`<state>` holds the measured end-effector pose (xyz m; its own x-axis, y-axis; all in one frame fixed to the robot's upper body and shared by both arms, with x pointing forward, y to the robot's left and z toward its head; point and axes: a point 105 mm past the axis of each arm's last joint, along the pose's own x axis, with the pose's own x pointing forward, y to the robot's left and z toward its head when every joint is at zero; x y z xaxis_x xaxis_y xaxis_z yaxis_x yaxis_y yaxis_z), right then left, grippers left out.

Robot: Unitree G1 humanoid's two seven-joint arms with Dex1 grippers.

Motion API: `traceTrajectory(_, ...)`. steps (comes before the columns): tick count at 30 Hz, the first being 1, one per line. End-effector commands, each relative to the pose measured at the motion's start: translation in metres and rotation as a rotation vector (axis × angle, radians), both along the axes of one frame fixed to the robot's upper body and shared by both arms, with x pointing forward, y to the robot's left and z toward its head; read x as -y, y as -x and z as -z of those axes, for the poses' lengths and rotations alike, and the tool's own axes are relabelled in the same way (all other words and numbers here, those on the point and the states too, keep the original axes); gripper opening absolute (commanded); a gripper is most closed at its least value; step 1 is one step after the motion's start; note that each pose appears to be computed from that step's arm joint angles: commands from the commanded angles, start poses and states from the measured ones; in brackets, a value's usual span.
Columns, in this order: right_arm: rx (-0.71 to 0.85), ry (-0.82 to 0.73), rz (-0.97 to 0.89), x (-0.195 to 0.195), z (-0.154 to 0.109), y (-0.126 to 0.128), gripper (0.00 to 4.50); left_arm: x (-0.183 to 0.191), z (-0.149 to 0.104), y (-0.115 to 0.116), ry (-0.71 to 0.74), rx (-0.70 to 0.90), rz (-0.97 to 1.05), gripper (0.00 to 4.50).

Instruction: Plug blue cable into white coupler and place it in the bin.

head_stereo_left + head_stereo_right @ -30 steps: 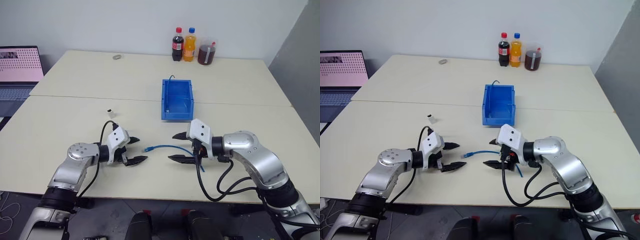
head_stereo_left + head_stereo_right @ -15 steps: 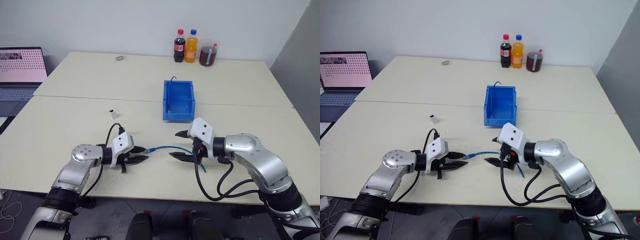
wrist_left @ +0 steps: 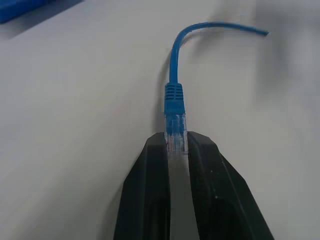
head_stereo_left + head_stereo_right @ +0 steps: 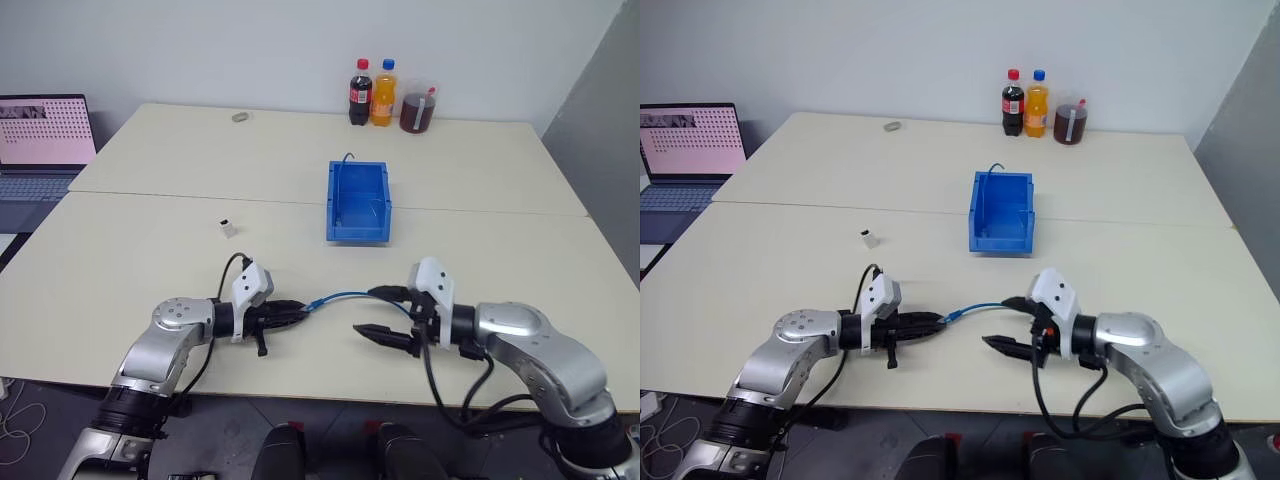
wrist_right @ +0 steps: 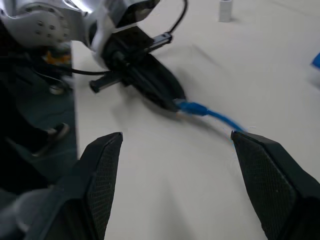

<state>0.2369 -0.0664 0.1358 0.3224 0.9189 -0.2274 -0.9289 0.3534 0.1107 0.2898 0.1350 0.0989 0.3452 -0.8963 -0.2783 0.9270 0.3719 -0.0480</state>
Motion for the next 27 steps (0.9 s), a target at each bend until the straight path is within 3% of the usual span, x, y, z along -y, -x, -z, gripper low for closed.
traceTrajectory(1, -0.053, -0.106, 0.017, -0.003, -0.011, 0.009, 3.70, 0.014, -0.035, 0.007, 0.145, -0.007, 0.025, 0.24)
traceTrajectory(5, -0.102, -0.209, 0.090, -0.010, -0.012, 0.000, 3.70, 0.026, -0.056, 0.014, 0.290, -0.082, 0.035, 0.24)
traceTrajectory(12, -0.131, -0.386, 0.153, -0.017, -0.031, -0.022, 3.70, 0.029, -0.070, 0.015, 0.395, -0.150, 0.016, 0.24)
traceTrajectory(17, -0.161, -0.484, 0.138, -0.020, -0.044, -0.027, 3.70, 0.028, -0.070, 0.015, 0.402, -0.164, 0.005, 0.24)
traceTrajectory(27, -0.186, -0.520, 0.101, -0.029, -0.046, -0.038, 3.70, 0.028, -0.072, 0.015, 0.413, -0.175, 0.010, 0.24)
